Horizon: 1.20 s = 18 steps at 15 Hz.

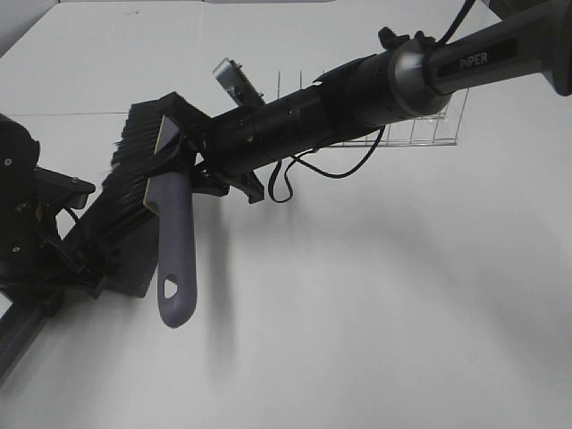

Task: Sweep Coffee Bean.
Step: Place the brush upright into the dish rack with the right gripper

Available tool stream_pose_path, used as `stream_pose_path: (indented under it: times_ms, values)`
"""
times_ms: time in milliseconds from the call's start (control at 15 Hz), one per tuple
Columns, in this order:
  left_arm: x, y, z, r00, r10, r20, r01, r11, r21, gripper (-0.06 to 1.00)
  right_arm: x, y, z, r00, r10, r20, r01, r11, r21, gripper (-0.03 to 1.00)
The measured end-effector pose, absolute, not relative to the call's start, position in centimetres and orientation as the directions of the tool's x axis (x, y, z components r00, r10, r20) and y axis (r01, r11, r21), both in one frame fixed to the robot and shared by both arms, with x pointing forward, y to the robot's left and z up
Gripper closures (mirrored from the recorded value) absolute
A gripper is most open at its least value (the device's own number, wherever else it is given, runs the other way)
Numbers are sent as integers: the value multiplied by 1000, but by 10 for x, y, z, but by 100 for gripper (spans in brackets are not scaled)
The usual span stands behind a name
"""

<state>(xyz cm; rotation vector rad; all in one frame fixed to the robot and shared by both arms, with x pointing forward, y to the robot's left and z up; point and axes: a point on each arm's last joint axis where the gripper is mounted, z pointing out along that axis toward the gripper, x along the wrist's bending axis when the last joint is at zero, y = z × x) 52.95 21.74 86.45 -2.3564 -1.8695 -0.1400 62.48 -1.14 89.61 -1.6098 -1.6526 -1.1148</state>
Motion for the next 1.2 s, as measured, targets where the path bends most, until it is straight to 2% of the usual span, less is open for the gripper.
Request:
stream_pose_path:
  times_ms: [200, 333, 600, 733, 867, 1000, 1200]
  values:
    - [529, 217, 864, 227, 962, 153, 974, -223, -44, 62, 638, -35, 906, -142, 468, 872, 977, -74, 199, 60]
    - [529, 217, 864, 227, 962, 153, 974, -223, -44, 62, 643, -52, 928, -227, 509, 830, 958, -38, 285, 60]
    - [530, 216, 865, 215, 966, 144, 977, -210, -45, 62, 631, -78, 983, -419, 665, 618, 885, 147, 442, 60]
    - [530, 216, 865, 212, 967, 143, 977, -208, -45, 62, 622, -93, 1002, -473, 746, 469, 851, 250, 461, 60]
    - [529, 215, 865, 194, 972, 129, 981, -189, -47, 62, 613, -110, 1018, -464, 826, 321, 851, 314, 421, 60]
    - [530, 218, 865, 144, 984, 105, 989, -139, -50, 62, 603, -139, 1027, -390, 917, 88, 887, 349, 302, 60]
    - [531, 224, 864, 67, 995, 72, 996, -64, -56, 62, 601, -175, 1027, -285, 939, -193, 934, 318, 163, 60]
